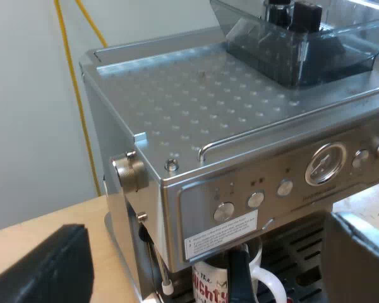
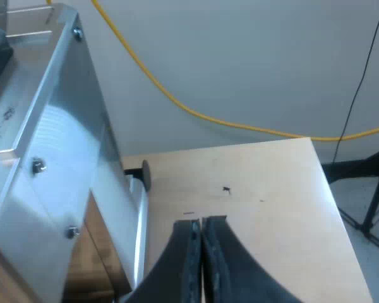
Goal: Place mug into machine
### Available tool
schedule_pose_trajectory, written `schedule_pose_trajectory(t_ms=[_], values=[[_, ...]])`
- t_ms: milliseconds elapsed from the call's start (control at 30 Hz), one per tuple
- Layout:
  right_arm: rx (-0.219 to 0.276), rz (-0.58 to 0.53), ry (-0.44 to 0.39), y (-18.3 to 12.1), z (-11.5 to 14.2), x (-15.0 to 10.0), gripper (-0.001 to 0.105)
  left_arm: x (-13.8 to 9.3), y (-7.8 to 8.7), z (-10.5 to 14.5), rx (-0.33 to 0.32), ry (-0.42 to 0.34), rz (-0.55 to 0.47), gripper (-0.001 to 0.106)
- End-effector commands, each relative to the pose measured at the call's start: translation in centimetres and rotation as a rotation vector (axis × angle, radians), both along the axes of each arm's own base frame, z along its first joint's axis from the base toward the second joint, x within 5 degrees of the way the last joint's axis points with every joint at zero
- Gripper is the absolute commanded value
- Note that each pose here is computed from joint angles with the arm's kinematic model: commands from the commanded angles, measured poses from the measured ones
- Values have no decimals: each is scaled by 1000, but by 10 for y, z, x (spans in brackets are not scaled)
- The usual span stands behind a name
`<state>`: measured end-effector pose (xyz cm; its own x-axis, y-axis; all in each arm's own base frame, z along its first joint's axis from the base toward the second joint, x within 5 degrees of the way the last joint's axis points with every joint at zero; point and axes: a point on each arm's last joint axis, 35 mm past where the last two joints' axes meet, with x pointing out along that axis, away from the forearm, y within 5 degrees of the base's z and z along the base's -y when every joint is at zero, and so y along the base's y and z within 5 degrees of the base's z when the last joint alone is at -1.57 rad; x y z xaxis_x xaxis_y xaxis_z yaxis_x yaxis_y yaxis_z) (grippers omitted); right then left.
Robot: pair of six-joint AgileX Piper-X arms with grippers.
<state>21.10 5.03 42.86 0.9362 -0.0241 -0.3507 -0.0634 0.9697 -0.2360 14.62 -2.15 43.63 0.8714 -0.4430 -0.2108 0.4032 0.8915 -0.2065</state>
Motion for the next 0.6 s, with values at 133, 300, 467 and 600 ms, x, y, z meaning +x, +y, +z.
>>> schedule_pose_trajectory(t_ms=[133,300,467,600], values=[[-61,-66,-5,-31,9,-14,0,-9,1,-2,5,48,13,74],[-81,-65,-24,-41,16,-34,0,-21,2,0,21,31,22,74],[-100,-53,-58,-44,16,-55,0,-40,6,6,34,-29,96,74],[-84,-47,-78,-46,-2,-82,0,-62,7,3,29,-74,106,74]])
